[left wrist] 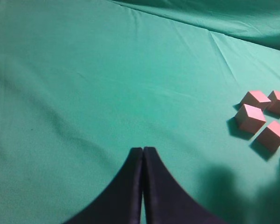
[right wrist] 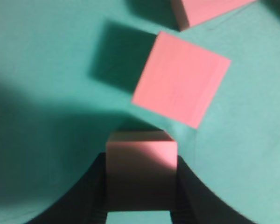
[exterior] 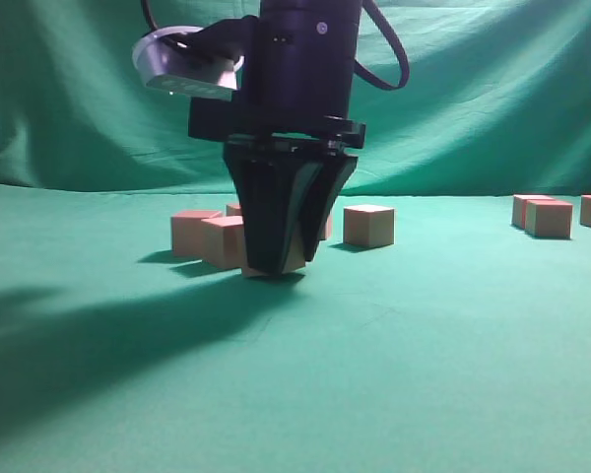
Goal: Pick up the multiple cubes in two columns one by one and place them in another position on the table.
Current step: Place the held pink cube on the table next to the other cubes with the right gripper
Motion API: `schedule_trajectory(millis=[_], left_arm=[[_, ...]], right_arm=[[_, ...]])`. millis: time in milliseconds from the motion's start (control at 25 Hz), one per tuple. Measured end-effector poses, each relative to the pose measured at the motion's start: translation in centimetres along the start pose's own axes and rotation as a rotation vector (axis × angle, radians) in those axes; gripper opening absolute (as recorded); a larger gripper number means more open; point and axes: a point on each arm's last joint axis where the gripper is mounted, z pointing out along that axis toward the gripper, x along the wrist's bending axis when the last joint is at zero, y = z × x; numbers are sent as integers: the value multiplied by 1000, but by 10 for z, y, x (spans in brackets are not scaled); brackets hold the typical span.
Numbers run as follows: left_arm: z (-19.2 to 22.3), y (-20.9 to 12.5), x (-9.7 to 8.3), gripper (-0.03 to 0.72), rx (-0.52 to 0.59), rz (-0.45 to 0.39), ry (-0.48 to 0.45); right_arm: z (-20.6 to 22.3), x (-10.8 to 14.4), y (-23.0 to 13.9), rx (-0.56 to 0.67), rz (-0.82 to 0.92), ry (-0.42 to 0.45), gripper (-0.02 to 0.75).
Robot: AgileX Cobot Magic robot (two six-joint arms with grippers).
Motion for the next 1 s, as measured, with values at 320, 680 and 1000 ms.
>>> schedule_trajectory(millis=[320,680,1000], left_arm=[[0,0,0,0,0,0,0],[0,0,0,0,0,0,0],[0,0,0,0,0,0,0]], right_arm=[[1,-4,0,2,9,-42,265],[4,-3,1,12,23,-25,265],[7,1,0,68,36,15,620]])
